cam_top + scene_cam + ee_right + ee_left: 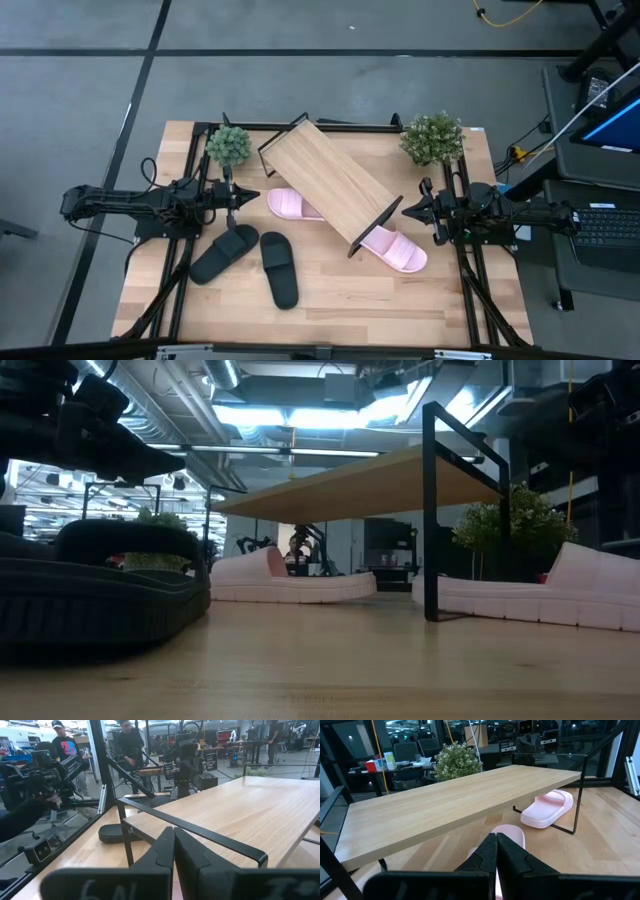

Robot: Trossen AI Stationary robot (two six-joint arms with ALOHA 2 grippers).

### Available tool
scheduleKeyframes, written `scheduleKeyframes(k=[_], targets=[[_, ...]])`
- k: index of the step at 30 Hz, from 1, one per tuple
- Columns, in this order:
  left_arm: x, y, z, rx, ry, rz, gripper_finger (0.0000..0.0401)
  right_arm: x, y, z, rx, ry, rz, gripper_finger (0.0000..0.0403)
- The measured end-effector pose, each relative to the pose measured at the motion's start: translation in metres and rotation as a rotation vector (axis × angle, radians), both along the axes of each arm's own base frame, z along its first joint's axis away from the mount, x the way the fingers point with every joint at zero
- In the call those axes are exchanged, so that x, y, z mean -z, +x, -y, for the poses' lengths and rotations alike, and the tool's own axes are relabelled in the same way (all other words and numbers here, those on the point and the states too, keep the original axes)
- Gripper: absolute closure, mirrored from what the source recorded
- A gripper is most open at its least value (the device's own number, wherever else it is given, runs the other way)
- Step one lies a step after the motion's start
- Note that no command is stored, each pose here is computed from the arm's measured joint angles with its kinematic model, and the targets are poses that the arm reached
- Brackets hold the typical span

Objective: Pick and place slides into the shelf
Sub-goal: Put the right pink slipper on the shelf

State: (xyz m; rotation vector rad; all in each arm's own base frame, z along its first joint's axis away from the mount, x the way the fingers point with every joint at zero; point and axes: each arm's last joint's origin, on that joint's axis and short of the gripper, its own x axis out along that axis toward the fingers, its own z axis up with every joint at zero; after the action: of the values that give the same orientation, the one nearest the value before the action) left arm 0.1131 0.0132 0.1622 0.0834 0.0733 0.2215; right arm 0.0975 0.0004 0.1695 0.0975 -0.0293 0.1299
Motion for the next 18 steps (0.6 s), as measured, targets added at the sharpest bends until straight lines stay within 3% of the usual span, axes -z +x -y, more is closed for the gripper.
scheduleKeyframes(k=[3, 10, 18], targets=[[0.0, 0.0, 0.0, 0.0, 0.0, 0.0, 0.0401, 0.0, 0.0, 0.0, 0.0, 0.0, 0.0, 0.0389], [0.0001, 0.0, 0.0, -0.008, -0.126, 0.029, 0.0401, 0.0001, 0.0001, 0.0, -0.001, 0.013, -0.003, 0.0389], [-0.0002, 0.0, 0.0, -0.004, -0.072, 0.018, 0.0401, 0.0031, 0.0025, 0.0001, -0.001, 0.0, -0.039, 0.0389]])
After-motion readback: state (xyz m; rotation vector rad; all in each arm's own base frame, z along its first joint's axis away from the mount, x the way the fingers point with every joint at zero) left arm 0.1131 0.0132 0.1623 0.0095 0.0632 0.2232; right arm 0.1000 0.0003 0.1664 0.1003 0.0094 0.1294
